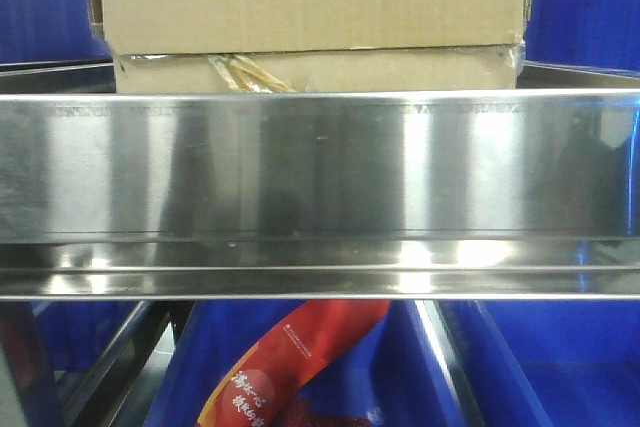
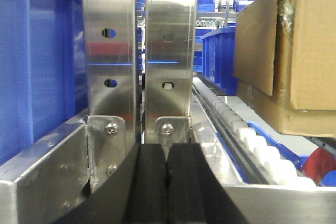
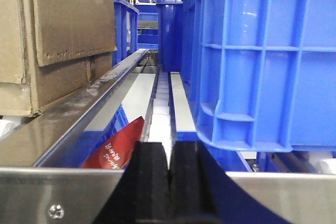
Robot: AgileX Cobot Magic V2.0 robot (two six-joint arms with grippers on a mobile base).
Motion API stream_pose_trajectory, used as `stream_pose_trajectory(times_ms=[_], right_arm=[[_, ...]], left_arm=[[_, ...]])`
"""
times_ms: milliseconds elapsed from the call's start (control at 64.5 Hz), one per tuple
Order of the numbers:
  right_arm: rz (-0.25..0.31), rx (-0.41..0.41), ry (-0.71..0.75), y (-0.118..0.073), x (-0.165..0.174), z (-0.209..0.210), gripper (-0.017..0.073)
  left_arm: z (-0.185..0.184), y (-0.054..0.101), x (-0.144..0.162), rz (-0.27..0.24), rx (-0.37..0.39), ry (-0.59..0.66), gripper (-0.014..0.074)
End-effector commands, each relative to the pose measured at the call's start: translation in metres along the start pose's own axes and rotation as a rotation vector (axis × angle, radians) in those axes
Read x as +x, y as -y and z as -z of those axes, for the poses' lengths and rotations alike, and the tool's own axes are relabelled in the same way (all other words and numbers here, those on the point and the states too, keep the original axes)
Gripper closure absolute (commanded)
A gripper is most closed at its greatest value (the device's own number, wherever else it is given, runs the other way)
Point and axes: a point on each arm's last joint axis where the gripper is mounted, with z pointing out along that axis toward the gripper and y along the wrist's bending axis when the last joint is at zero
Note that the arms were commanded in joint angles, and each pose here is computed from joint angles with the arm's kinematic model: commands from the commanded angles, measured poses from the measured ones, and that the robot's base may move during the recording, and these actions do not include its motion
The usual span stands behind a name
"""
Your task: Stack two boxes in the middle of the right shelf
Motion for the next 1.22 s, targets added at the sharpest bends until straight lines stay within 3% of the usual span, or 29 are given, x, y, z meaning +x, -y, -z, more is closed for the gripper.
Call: stream_pose_trajectory(times_ms=[0,1209], right_arm=[[0.009,0.008,0.033,0.0006,-0.0022,0.0003,0.0713],[0.009,0.008,0.033,0.0006,-0.0022,0.0003,0.0713]], left_arm=[[0.0006,-0.0002,-0.0027,0.004,-0.003,0.027,0.0705],[0.0006,-0.0002,-0.0027,0.004,-0.003,0.027,0.0705]])
